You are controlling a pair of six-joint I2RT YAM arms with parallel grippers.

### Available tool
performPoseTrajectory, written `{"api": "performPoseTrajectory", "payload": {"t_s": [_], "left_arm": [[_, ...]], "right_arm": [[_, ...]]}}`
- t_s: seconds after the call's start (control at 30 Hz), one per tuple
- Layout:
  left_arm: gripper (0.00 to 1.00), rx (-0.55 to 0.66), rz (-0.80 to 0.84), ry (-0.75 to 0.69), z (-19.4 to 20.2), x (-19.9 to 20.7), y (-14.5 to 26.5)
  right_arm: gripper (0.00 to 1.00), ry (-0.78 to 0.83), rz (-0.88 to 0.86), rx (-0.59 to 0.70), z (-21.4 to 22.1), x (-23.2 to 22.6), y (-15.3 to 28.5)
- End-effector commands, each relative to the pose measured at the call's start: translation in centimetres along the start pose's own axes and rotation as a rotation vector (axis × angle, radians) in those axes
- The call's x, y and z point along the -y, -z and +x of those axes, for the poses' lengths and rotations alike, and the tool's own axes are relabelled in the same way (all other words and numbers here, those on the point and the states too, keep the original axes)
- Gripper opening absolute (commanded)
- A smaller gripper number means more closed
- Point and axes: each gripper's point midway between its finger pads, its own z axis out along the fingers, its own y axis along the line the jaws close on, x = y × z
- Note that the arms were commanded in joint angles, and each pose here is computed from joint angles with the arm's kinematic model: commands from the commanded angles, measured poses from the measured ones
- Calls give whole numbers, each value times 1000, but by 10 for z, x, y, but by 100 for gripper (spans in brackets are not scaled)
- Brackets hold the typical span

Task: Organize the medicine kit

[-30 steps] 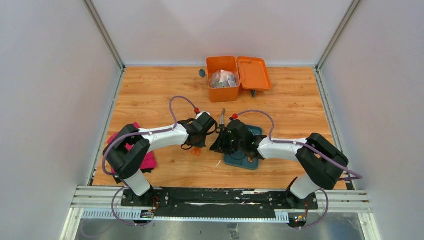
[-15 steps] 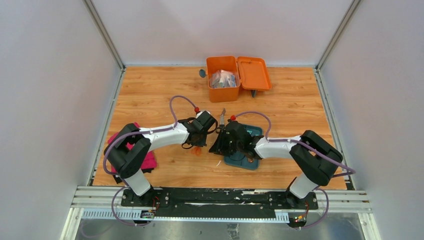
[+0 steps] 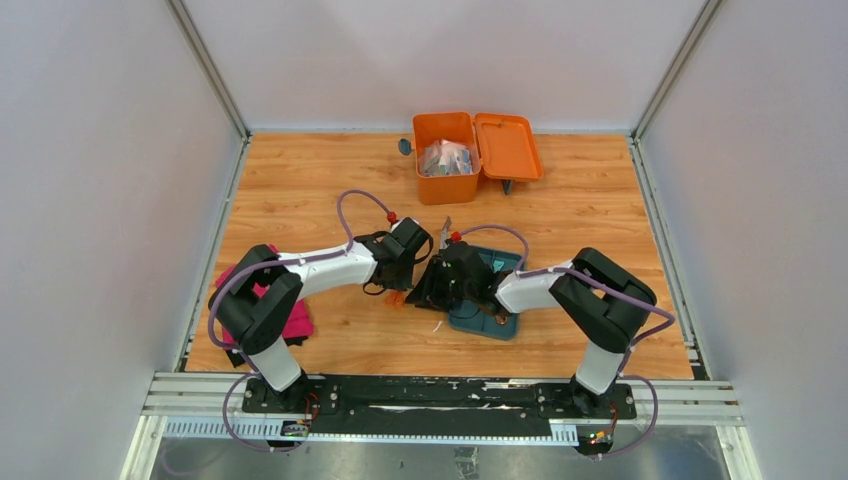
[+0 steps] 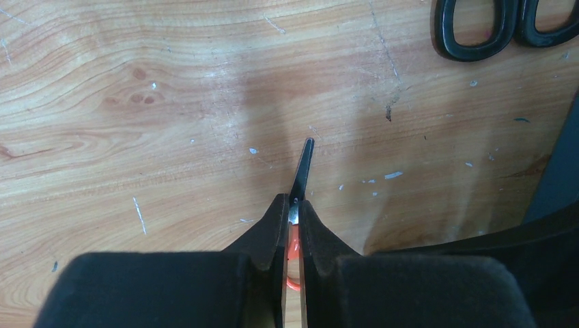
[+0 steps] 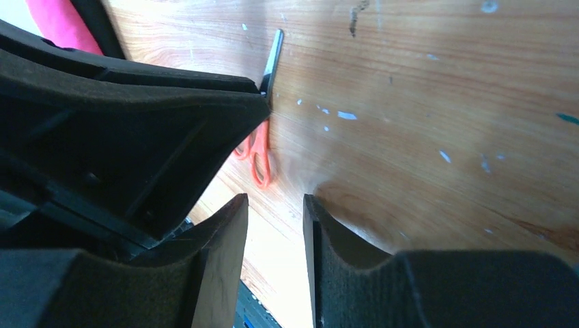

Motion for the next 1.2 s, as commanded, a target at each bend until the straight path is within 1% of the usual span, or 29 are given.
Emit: {"api": "performPoseTrajectory", "payload": {"t_s": [0.0,0.4,0.7,1.17], "left_arm": [[2,-29,13,14,4,3,-7],[2,-31,25,20,0,5,-8],[1,-34,44,35,-2,6,-6],[0,-36,48,40,0,6,-6]], "right_arm": [[41,-33,-19,-36,10,-1,-12],[40,-111,-13,-66,18,11,-25],[39,-141,8,-70,21,18,-28],[32,-168,37,-67,22,30,-40]]}}
